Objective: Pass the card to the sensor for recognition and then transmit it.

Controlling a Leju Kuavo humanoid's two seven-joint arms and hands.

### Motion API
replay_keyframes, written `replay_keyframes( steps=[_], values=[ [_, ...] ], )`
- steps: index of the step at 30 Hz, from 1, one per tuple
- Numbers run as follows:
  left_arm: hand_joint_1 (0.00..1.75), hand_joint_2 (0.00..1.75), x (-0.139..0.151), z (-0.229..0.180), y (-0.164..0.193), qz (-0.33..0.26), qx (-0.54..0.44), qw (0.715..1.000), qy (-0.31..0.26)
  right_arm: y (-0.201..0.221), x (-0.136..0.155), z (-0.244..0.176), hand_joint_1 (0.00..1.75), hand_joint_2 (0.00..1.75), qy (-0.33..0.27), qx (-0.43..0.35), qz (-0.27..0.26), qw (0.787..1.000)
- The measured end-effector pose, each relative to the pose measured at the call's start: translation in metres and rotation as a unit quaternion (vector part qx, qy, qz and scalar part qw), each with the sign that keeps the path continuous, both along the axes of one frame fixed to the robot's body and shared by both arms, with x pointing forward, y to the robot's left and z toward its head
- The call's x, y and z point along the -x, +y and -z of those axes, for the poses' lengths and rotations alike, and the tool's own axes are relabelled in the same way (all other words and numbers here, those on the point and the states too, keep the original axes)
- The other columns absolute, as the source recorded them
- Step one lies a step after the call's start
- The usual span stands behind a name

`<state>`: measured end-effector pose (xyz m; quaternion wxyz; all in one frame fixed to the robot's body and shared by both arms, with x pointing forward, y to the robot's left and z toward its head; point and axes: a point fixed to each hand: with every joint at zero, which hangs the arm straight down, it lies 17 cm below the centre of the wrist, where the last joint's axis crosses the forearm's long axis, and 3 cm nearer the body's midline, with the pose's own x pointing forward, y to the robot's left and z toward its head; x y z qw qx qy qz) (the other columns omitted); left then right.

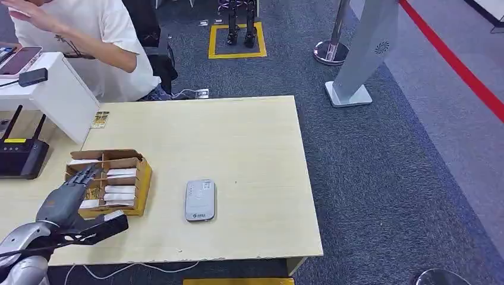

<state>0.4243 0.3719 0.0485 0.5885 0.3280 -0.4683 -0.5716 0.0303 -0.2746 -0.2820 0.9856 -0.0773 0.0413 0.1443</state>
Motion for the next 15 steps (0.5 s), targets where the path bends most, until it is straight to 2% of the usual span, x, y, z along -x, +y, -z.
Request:
replay_keyframes(
  steps=[1, 2, 3, 15],
  values=[
    [0.03, 1.75, -0.0001, -0.0001, 0.0, 0.0, 0.0, 1.0, 0.0, 0.0, 0.0, 0.0, 0.0, 0.0, 0.0, 0.0, 0.0, 1.0],
    [1.17, 1.75, -0.0002, -0.0001, 0.0, 0.0, 0.0, 1.0, 0.0, -0.0001, 0.0, 0.0, 0.0, 0.0, 0.0, 0.0, 0.0, 1.0],
    [1.75, 1.75, -0.0002, -0.0002, 0.0003, 0.0, -0.001, 1.0, 0.001, -0.0002, -0.0001, 0.0, 0.0, 0.0, 0.0, 0.001, 0.0, 1.0],
    [1.75, 1.75, -0.0005, -0.0032, -0.0041, 0.006, 0.008, 1.0, 0.001, 0.0, 0.0001, 0.0, 0.0, 0.0, 0.0, 0.0, 0.001, 1.0]
  ],
)
